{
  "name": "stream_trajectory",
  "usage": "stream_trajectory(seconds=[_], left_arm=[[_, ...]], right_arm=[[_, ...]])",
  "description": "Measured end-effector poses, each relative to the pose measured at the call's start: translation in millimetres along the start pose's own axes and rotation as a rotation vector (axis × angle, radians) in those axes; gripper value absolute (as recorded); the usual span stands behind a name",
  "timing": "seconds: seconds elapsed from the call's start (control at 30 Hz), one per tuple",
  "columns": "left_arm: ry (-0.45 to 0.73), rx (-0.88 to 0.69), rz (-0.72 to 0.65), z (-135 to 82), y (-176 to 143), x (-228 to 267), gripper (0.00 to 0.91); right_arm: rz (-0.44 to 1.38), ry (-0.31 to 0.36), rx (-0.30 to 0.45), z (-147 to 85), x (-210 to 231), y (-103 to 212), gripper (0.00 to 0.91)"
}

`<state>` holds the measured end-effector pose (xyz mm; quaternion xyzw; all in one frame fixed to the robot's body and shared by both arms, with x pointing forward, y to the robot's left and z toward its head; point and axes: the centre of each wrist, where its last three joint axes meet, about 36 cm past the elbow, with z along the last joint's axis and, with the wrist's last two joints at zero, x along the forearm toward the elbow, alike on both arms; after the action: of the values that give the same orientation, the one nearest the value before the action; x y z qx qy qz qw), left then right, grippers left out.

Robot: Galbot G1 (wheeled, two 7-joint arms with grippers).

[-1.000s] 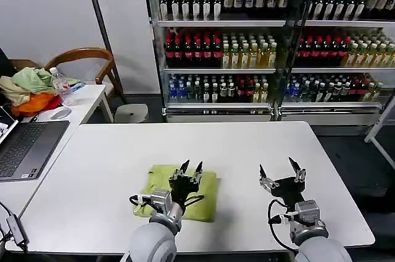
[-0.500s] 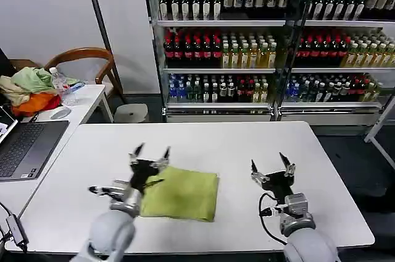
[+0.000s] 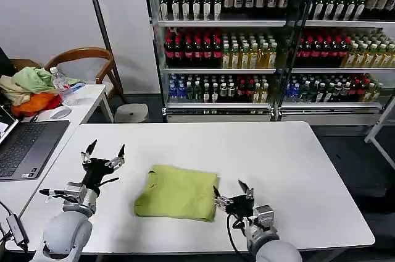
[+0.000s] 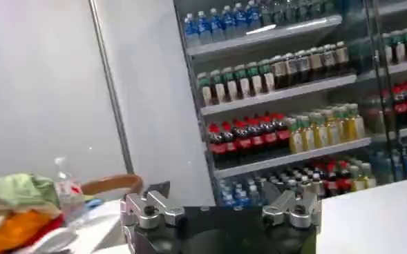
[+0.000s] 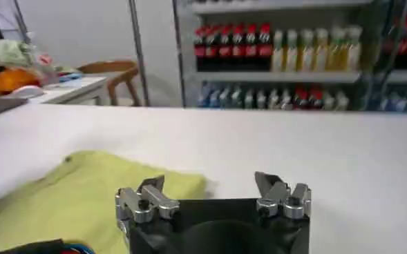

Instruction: Fold and organize the clothes.

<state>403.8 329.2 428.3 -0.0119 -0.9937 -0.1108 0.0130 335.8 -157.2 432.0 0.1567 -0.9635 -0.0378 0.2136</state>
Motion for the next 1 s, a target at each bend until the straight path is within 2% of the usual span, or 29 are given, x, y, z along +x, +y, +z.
stream_trajectory(seconds=[0.33,0.37,0.4,0.43,0.47,0.5,0.53,0.57,0.77,1.0], left_arm=[[0.028,-0.008,-0.060,1,12,0,0.907],[0.032,-0.007,-0.066,1,13,0,0.907],[0.034,-0.006,-0.071,1,14,-1,0.907],[0.037,-0.007,-0.077,2,16,0,0.907],[0.042,-0.008,-0.082,2,17,0,0.907],[0.046,-0.008,-0.086,3,17,0,0.907],[0.050,-0.008,-0.089,4,18,1,0.907],[0.053,-0.007,-0.093,4,18,1,0.907],[0.065,-0.003,-0.103,6,17,1,0.907],[0.079,-0.007,-0.116,7,20,1,0.907]], right_arm=[[-0.061,0.105,-0.179,12,-17,14,0.907],[-0.066,0.111,-0.197,13,-18,15,0.887],[-0.067,0.117,-0.210,13,-18,16,0.796],[-0.069,0.122,-0.221,14,-18,16,0.665],[-0.072,0.129,-0.233,15,-19,17,0.443],[-0.073,0.135,-0.243,15,-20,17,0.302],[-0.075,0.139,-0.251,16,-20,17,0.232],[-0.077,0.143,-0.261,16,-21,17,0.111],[-0.087,0.165,-0.309,20,-28,20,0.000],[-0.090,0.183,-0.339,23,-31,21,0.000]])
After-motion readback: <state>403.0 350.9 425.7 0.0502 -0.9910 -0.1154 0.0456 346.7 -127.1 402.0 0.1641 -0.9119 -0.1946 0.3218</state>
